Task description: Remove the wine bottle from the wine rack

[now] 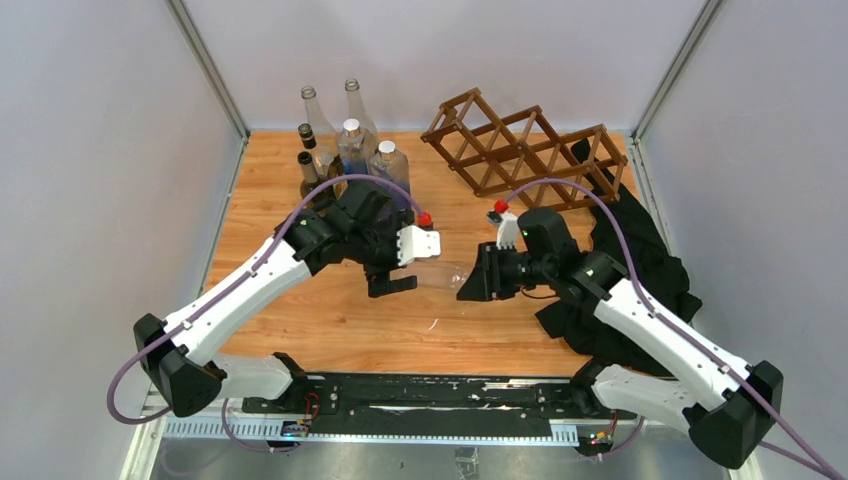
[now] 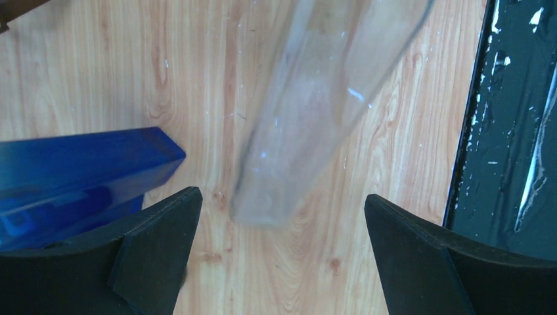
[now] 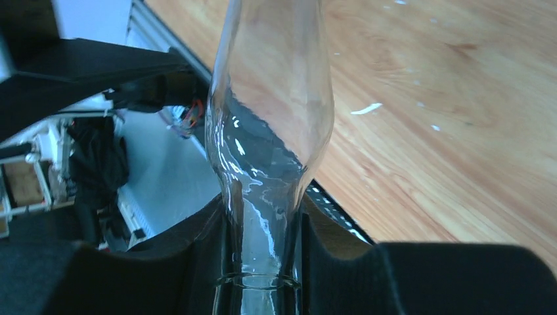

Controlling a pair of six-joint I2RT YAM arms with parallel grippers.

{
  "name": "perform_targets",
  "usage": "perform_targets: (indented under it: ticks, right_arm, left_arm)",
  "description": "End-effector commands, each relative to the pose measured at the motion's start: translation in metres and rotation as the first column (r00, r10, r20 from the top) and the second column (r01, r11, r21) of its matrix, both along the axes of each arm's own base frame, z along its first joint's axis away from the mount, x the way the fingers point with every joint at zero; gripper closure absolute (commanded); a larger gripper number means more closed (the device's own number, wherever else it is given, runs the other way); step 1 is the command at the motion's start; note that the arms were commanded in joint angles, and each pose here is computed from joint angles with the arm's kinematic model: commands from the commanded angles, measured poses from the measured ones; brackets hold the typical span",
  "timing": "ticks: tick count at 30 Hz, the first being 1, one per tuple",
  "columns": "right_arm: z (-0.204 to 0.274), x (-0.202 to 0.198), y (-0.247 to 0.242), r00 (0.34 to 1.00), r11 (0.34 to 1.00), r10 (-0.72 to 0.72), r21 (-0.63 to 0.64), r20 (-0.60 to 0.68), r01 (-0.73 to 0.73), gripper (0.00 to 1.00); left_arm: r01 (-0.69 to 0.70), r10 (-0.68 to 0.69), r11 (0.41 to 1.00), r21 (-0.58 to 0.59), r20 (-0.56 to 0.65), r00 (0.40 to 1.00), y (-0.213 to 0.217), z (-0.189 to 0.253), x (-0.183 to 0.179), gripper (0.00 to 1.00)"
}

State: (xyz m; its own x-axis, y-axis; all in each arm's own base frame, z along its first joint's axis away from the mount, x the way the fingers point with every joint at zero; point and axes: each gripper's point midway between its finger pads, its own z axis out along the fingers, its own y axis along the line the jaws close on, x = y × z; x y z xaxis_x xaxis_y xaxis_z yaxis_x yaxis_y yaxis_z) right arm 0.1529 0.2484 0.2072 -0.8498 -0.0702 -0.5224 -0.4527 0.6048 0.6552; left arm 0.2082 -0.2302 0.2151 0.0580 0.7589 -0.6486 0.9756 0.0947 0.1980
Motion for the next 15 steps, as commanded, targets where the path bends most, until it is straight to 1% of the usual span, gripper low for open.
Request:
perform_targets:
  ticks: [1, 5, 8, 10, 13, 15]
  right_arm:
    - [0.044, -0.013, 0.030, 0.991, 0.986, 0.130, 0.101, 0.041, -0.133, 1.00]
    - [0.054, -0.014, 0.040, 0.987, 0.978, 0.158, 0.130, 0.029, -0.161, 1.00]
    - [0.065, -0.017, 0.048, 0.983, 0.965, 0.183, 0.184, 0.025, -0.185, 1.00]
    - [0.072, -0.018, 0.054, 0.979, 0.954, 0.200, 0.220, 0.028, -0.202, 1.00]
    - [0.077, -0.019, 0.058, 0.976, 0.946, 0.218, 0.242, 0.019, -0.216, 1.00]
    - [0.081, -0.020, 0.062, 0.972, 0.938, 0.234, 0.261, 0.010, -0.228, 1.00]
  left_arm:
    - [0.066, -0.069, 0.997, 0.031, 0.092, 0.993, -0.013, 0.007, 0.005, 0.00]
    - [0.107, -0.109, 0.994, 0.023, 0.079, 0.991, -0.015, 0.003, -0.005, 0.00]
    - [0.141, -0.141, 0.990, 0.005, 0.083, 0.987, -0.013, 0.002, -0.014, 0.00]
    - [0.150, -0.149, 0.989, 0.000, 0.099, 0.984, -0.010, -0.001, -0.016, 0.00]
    - [0.155, -0.154, 0.988, -0.003, 0.115, 0.981, -0.009, 0.000, -0.017, 0.00]
    - [0.161, -0.159, 0.987, -0.001, 0.116, 0.980, -0.008, -0.001, -0.018, 0.02]
